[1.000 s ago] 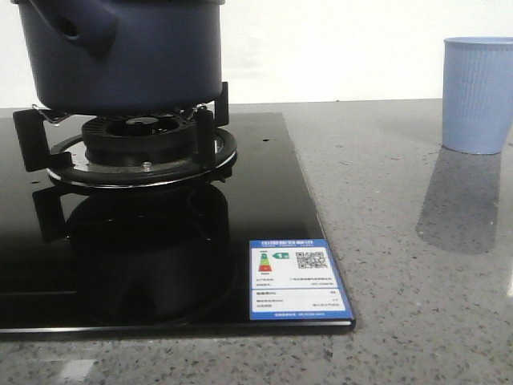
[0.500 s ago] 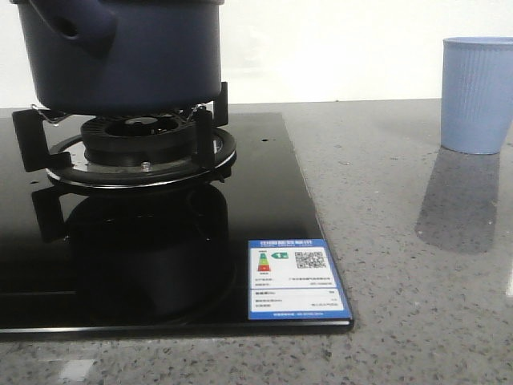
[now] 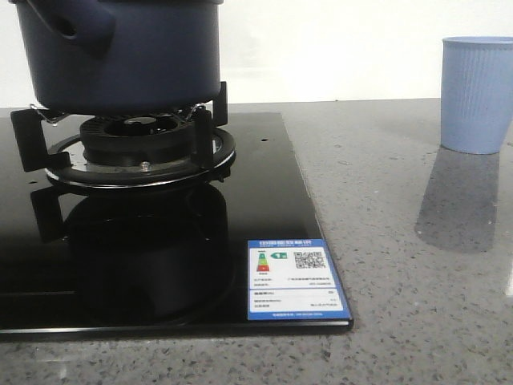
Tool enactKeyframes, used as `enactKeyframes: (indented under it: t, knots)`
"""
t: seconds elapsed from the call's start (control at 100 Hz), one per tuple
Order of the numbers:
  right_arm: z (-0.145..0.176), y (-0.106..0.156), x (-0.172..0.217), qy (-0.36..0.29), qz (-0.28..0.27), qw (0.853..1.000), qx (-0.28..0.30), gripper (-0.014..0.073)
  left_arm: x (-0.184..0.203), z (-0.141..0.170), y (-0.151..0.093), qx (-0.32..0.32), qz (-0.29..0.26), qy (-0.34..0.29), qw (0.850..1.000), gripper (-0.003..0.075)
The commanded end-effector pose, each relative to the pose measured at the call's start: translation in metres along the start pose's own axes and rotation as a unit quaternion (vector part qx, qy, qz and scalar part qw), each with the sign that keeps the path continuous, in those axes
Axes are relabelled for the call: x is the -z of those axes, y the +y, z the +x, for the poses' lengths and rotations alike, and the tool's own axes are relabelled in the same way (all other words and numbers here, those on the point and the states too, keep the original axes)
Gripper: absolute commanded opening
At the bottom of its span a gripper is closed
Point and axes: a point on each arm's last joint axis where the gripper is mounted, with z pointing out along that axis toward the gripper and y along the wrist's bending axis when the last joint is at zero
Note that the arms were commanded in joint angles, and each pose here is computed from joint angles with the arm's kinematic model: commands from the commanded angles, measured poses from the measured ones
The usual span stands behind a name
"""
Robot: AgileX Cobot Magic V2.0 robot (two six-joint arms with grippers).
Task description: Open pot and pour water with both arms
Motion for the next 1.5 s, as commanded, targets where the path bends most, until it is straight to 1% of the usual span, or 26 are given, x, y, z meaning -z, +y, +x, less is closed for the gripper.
enactKeyframes:
  t: [0.0,0.14,0.31,0.72,0.83,0.99,1.06,1.28,1.49]
  knots:
    - [-0.017,-0.002,0.001,-0.047,0.012,0.999,0.006,0.0571,0.000,-0.023,0.005,0.004,-0.017,-0.061,0.998,0.0465]
    - [-0.017,-0.002,0.001,-0.047,0.012,0.999,0.006,0.0571,-0.010,-0.023,0.005,0.004,-0.018,-0.055,0.998,0.0469]
    - [-0.017,-0.002,0.001,-0.047,0.012,0.999,0.006,0.0571,-0.020,-0.020,0.004,0.003,-0.018,-0.044,0.999,0.0531]
    - [-0.017,-0.002,0.001,-0.047,0.012,0.999,0.006,0.0571,-0.026,-0.020,0.005,0.005,-0.024,-0.055,0.998,0.0526]
    - [-0.017,-0.002,0.001,-0.047,0.012,0.999,0.006,0.0571,-0.026,-0.020,0.005,0.005,-0.025,-0.057,0.998,0.0500]
    - [-0.017,-0.002,0.001,-0.047,0.012,0.999,0.006,0.0571,-0.026,-0.021,0.006,0.005,-0.027,-0.064,0.998,0.0395]
    - [-0.017,-0.002,0.001,-0.047,0.012,0.999,0.006,0.0571,-0.026,-0.021,0.006,0.005,-0.027,-0.064,0.998,0.0367]
    - [-0.017,-0.002,0.001,-0.047,0.012,0.999,0.006,0.0571,-0.026,-0.021,0.006,0.005,-0.027,-0.064,0.998,0.0365]
    - [-0.017,-0.002,0.001,-0.046,0.015,0.999,0.011,0.0571,-0.012,-0.034,0.007,0.006,-0.029,-0.090,0.996,0.0365]
